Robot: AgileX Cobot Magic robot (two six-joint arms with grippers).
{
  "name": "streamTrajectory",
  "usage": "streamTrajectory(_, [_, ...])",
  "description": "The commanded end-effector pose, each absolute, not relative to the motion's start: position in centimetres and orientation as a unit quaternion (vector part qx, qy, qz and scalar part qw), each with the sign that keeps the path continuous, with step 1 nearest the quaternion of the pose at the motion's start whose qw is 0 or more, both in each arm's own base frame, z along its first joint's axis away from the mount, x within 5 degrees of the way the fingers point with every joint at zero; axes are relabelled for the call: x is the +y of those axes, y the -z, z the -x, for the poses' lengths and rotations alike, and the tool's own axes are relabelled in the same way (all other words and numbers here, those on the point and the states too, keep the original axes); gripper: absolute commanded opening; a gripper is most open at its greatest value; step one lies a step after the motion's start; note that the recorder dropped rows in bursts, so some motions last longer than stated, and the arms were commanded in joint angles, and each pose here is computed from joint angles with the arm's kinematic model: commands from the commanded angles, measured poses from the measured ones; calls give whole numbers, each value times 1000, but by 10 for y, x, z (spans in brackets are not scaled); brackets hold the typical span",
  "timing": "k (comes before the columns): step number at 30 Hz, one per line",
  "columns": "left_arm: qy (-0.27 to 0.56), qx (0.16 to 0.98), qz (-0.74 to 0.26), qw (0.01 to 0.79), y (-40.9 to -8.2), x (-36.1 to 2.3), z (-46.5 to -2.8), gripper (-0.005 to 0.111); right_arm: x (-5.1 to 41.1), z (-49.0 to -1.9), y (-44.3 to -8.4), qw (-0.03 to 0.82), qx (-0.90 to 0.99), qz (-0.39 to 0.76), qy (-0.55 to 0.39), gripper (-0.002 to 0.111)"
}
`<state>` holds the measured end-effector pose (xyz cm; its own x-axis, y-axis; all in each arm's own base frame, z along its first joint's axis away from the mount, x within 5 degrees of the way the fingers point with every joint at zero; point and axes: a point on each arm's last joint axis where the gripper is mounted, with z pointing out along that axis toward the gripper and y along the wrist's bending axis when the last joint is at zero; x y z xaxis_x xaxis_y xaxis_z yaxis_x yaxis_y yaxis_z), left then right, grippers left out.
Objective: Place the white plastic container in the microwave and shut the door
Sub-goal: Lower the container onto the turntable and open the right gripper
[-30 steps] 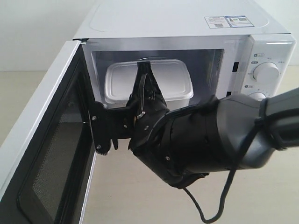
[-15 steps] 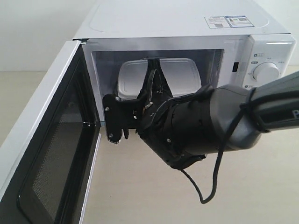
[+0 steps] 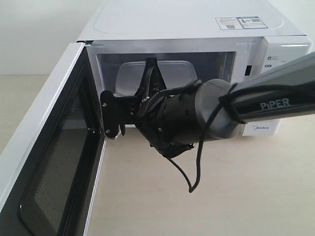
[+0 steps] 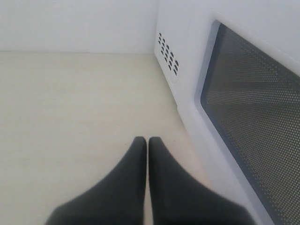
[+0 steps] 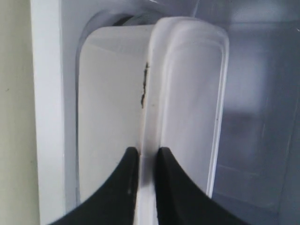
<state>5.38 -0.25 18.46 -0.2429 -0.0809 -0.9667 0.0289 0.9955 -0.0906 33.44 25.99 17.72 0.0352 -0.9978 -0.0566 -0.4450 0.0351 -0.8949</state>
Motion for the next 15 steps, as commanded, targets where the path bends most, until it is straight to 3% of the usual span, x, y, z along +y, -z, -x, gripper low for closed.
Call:
streamTrajectory(1, [46,783,13,621,-185,-3,-54,4,258,-346,-180,398,596,597,361,0])
streamTrajectory(11, [46,783,13,621,-185,-3,-54,4,252,-352,-177,395,600,605,345,0])
streamTrajectory(15, [46,783,13,621,-185,-3,-54,4,252,-352,-177,395,600,606,342,12])
